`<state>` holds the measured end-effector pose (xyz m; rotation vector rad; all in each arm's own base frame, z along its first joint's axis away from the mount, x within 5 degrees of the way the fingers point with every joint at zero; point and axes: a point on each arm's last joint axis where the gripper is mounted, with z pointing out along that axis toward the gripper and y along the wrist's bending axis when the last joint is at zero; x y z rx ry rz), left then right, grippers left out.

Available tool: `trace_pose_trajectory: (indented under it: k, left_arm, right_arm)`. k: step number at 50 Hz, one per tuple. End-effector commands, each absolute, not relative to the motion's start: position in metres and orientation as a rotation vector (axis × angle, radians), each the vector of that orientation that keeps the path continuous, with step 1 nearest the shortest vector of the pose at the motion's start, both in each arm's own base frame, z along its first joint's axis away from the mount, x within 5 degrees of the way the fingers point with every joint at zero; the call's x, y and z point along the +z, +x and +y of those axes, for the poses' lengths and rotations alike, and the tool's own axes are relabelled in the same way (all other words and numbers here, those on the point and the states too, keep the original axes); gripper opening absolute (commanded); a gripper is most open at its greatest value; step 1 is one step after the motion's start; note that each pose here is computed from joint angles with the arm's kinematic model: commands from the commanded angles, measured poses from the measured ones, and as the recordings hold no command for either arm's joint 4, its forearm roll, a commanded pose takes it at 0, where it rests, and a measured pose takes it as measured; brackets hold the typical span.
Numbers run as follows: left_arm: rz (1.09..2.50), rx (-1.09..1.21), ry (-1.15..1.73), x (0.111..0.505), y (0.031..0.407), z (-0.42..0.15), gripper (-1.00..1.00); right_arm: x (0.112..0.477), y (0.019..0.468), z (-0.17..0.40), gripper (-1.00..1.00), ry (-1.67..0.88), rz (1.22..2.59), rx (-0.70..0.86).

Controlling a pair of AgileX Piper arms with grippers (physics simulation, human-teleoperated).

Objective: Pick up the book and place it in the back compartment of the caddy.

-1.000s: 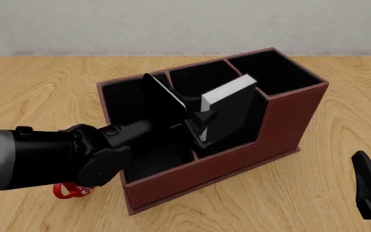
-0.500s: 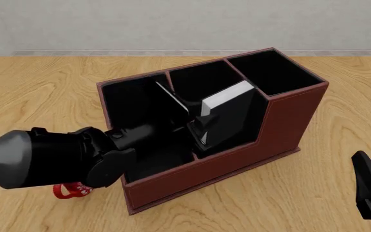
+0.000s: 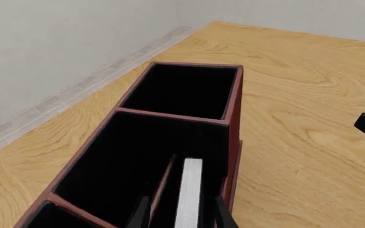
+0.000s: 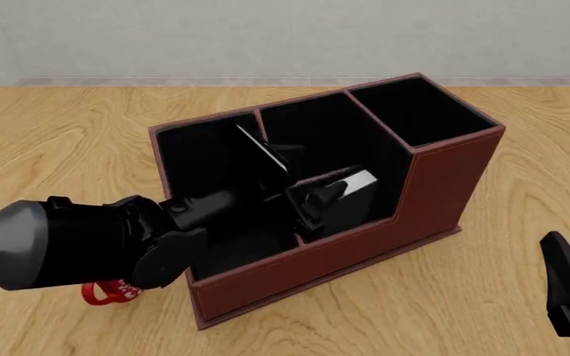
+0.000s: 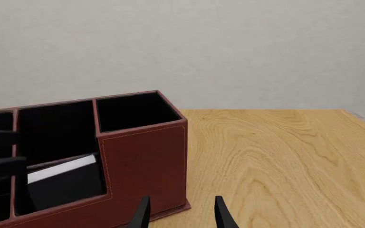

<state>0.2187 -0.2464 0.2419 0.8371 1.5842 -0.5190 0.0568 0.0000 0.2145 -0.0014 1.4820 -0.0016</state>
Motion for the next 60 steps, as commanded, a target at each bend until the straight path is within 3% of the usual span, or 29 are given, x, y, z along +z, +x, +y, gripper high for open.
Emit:
trace_pose_trajectory:
  k: [1, 60]
  left_arm:
    - [1.583, -0.522, 0.835, 0.238, 0.218, -0.246, 1.00]
    - [1.579, -0.521, 0.766, 0.223, 0.192, -0.200, 1.00]
  right_arm:
    - [0.215, 0.057, 0.000, 1.00, -0.001, 1.482, -0.001]
    - [0.215, 0.057, 0.000, 1.00, -0.001, 1.482, -0.002]
